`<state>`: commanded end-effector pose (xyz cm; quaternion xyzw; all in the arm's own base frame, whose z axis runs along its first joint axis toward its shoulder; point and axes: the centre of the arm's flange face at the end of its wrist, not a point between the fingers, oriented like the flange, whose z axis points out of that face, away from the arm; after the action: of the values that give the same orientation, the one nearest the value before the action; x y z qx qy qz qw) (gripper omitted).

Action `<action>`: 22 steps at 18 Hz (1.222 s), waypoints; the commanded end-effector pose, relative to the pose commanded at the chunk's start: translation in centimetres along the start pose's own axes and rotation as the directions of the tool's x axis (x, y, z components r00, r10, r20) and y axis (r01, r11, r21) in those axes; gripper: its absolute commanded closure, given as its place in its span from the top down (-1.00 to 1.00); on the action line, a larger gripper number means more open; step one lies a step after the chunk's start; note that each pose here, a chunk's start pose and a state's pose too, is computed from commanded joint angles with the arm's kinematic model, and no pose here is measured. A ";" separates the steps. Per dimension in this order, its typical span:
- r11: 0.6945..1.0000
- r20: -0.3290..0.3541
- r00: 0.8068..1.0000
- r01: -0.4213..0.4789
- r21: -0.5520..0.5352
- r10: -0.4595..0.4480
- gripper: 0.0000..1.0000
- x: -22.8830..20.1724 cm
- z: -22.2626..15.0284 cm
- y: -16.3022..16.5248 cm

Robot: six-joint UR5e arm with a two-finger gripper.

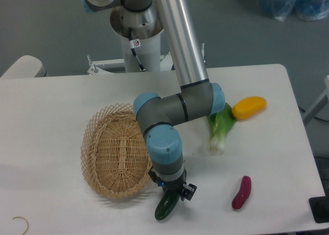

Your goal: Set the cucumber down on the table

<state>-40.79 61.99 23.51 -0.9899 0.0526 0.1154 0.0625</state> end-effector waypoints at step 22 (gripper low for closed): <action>0.982 0.103 0.979 -0.164 -0.098 0.174 1.00 -19.6 -19.9 25.7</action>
<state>-58.41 35.67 44.50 -0.9757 0.1280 0.1774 0.0112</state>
